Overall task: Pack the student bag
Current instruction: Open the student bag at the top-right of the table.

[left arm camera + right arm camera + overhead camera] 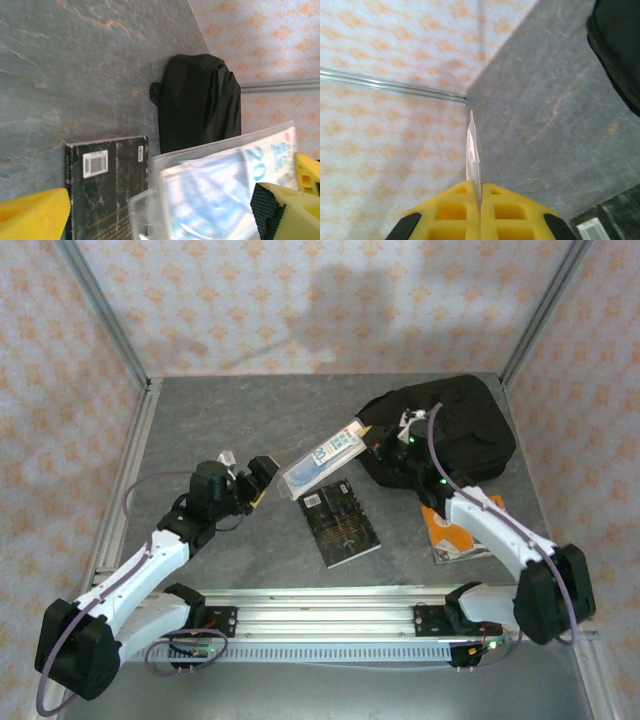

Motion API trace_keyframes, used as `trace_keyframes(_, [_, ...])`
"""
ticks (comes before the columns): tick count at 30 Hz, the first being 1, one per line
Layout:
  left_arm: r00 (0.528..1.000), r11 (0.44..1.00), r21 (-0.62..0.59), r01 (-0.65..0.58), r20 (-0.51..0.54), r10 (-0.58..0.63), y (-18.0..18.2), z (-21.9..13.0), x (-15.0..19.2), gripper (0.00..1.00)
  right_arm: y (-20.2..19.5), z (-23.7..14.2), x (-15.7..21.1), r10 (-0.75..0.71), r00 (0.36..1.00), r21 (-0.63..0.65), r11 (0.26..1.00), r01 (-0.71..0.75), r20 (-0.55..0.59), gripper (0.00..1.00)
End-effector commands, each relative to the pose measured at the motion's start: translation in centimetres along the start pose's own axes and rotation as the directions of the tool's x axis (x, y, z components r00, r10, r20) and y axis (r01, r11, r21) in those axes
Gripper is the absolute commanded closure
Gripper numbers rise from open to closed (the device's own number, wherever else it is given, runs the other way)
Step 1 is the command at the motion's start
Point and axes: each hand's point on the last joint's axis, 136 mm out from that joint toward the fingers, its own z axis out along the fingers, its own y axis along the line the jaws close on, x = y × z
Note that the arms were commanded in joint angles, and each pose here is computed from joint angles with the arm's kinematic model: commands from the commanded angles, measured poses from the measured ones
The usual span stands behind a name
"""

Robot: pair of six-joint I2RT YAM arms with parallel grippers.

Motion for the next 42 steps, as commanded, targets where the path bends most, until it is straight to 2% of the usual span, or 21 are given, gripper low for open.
trace_keyframes(1, [0.999, 0.995, 0.095, 0.018, -0.030, -0.015, -2.8, 0.2, 1.1, 0.04, 2.0, -2.2, -1.4, 0.039, 0.994, -0.087, 0.996, -0.030, 0.098, 1.00])
trace_keyframes(4, [0.998, 0.989, 0.149, 0.017, -0.054, -0.009, -4.4, 0.6, 2.3, 0.06, 2.8, -4.0, -1.7, 0.072, 0.988, -0.141, 0.989, -0.052, 0.135, 1.00])
trace_keyframes(9, [0.997, 0.970, 0.242, 0.026, -0.082, -0.006, -6.9, 0.9, 3.6, 0.14, 3.6, -5.3, -1.5, 0.112, 0.984, -0.195, 0.977, -0.084, 0.137, 1.00])
trace_keyframes(20, [0.998, 0.938, 0.346, 0.009, -0.055, 0.010, -9.4, -0.5, 3.9, 0.51, 1.9, -6.3, -1.1, 0.194, 0.969, -0.213, 0.964, -0.159, 0.154, 1.00])
trace_keyframes(31, [0.995, 0.929, 0.369, 0.014, -0.095, 0.023, -10.0, 0.7, 5.0, 0.57, 1.1, -5.9, -0.8, 0.238, 0.961, -0.213, 0.955, -0.205, 0.139, 1.00])
trace_keyframes(37, [0.995, 0.922, 0.386, 0.004, -0.094, 0.035, -10.4, 0.6, 5.1, 0.82, 0.3, -5.7, -0.5, 0.222, 0.965, -0.184, 0.963, -0.195, 0.137, 1.00])
trace_keyframes(40, [0.996, 0.923, 0.383, -0.010, -0.077, 0.043, -10.4, 0.3, 4.8, 0.90, -0.7, -5.8, -0.3, 0.197, 0.969, -0.144, 0.974, -0.176, 0.147, 0.99])
trace_keyframes(42, [0.996, 0.923, 0.385, -0.018, -0.071, 0.049, -10.5, 0.0, 4.8, 0.92, -1.4, -5.8, 0.0, 0.192, 0.970, -0.132, 0.976, -0.173, 0.150, 0.91])
